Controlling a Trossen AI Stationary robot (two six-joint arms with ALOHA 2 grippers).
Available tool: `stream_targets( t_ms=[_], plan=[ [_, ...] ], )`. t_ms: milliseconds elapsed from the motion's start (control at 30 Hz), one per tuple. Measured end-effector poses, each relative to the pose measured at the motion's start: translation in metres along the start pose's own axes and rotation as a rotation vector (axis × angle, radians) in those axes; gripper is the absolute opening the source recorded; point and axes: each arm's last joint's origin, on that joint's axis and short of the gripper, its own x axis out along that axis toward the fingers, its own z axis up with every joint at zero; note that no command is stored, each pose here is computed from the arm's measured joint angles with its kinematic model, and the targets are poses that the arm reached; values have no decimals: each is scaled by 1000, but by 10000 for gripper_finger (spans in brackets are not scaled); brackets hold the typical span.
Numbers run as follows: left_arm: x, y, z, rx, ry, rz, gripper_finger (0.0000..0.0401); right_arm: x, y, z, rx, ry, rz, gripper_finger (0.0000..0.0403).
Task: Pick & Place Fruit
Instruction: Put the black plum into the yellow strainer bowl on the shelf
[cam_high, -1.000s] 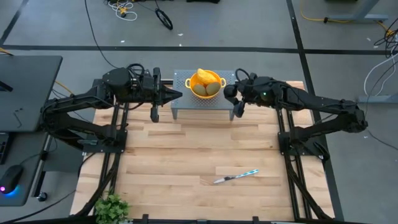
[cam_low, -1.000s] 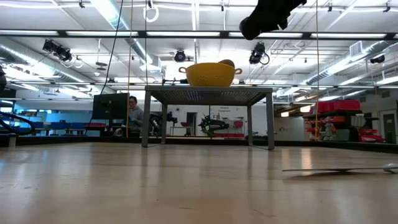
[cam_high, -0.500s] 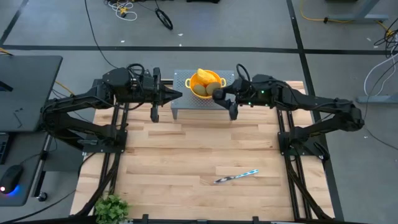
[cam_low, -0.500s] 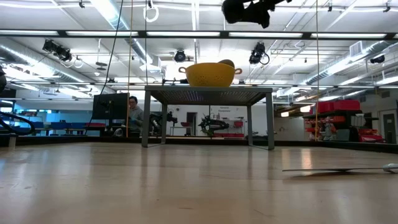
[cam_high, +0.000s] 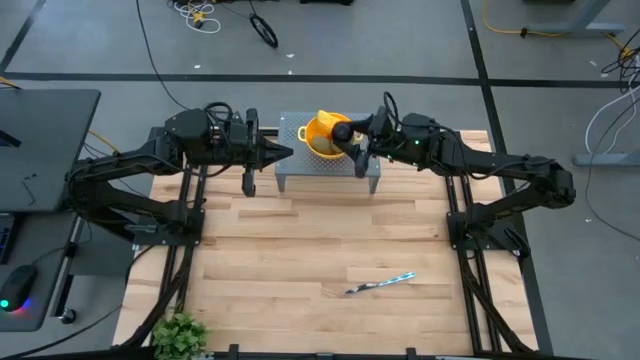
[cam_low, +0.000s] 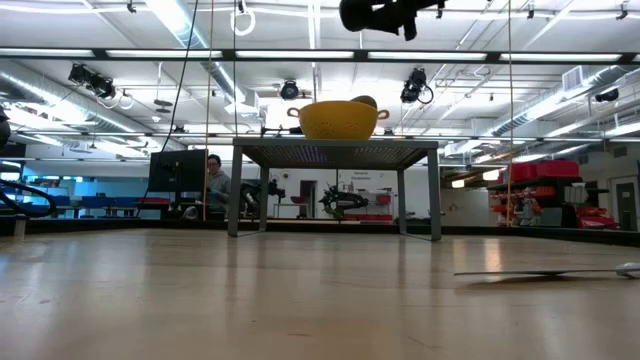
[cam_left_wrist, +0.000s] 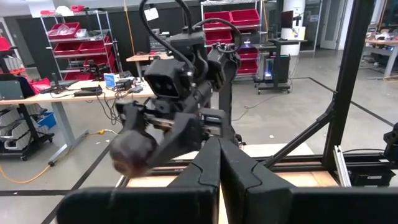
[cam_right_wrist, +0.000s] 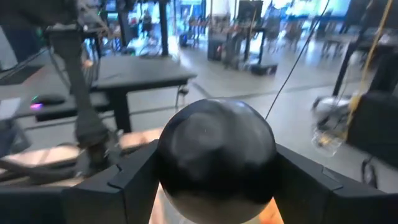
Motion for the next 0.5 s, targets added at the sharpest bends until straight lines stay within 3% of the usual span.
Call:
stream_targets(
  t_ms=[167, 500],
  plan=[
    [0, 0, 0, 8, 0, 0, 2, 10, -8, 2, -6, -72, -28, 264],
    [0, 0, 0, 15, 0, 0, 2, 22, -22, -8, -6, -43, -67, 264]
  ],
)
